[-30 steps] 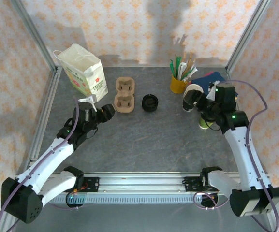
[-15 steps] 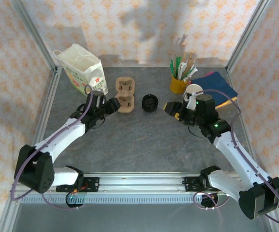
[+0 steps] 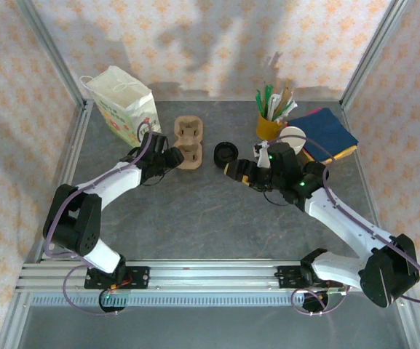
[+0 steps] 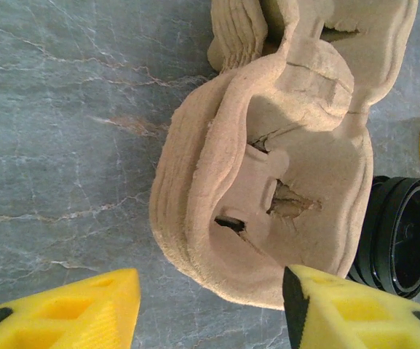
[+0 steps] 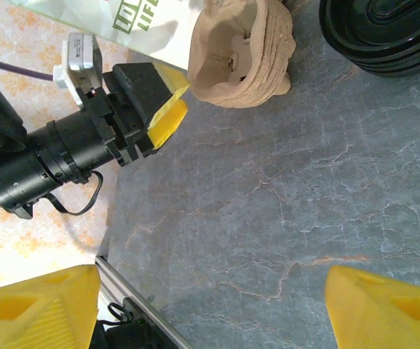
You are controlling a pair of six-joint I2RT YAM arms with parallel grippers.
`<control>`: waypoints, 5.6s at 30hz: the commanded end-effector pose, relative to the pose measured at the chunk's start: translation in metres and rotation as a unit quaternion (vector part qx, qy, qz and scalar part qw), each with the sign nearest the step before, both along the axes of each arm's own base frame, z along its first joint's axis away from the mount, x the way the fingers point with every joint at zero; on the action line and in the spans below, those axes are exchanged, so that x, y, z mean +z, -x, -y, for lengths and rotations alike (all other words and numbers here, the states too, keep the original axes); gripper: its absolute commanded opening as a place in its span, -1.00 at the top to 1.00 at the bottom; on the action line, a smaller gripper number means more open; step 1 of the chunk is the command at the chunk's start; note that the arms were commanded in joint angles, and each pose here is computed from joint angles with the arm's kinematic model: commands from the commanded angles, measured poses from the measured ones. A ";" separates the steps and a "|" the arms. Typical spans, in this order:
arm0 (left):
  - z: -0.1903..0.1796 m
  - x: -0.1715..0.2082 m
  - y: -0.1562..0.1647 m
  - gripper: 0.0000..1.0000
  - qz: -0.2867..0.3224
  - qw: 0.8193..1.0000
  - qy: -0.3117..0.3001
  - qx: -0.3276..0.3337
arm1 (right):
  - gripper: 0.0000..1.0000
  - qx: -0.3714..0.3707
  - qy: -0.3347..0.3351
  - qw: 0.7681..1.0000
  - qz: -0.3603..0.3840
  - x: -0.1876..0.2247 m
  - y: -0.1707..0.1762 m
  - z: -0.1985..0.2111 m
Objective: Pack the takeout coffee
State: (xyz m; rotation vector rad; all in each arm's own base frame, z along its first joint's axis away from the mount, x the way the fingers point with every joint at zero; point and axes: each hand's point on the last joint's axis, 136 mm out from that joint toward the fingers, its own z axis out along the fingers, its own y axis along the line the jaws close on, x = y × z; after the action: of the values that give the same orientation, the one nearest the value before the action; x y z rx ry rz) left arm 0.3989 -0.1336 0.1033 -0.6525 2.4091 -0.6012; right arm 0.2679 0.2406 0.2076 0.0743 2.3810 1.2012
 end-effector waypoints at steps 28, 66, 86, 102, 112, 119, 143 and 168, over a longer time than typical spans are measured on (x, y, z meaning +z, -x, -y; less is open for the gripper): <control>0.014 0.031 -0.021 0.22 0.065 0.996 0.065 -0.012 | -0.60 -0.016 0.016 1.000 0.011 0.002 -0.009 -0.002; 0.018 0.135 -0.014 1.00 0.183 0.976 0.111 -0.051 | -0.60 -0.020 0.023 0.996 0.078 0.038 -0.013 0.005; 0.052 0.171 0.106 1.00 0.088 0.942 0.101 -0.309 | -0.46 0.093 0.161 0.963 0.197 0.095 -0.034 -0.022; 0.059 0.191 0.144 1.00 0.103 0.916 0.132 -0.365 | -0.41 0.154 0.268 0.926 0.218 0.056 -0.025 -0.056; 0.059 0.195 0.141 1.00 0.109 0.916 0.130 -0.364 | -0.33 0.153 0.292 0.920 0.212 0.043 -0.025 -0.061; 0.060 0.195 0.137 1.00 0.111 0.916 0.132 -0.362 | -0.27 0.152 0.288 0.922 0.208 0.034 -0.023 -0.062; 0.061 0.188 0.135 1.00 0.109 0.916 0.137 -0.361 | -0.36 0.163 0.250 0.931 0.208 0.034 -0.015 -0.070; 0.062 0.187 0.134 1.00 0.110 0.916 0.142 -0.358 | -0.02 0.129 0.261 0.933 0.211 0.032 -0.025 -0.064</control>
State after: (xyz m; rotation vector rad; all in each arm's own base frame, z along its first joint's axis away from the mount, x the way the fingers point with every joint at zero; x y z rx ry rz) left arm 0.2635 -0.1935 0.2858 0.2088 2.3498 -1.2314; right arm 0.2904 0.3111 0.2361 -0.6435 2.2851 0.6048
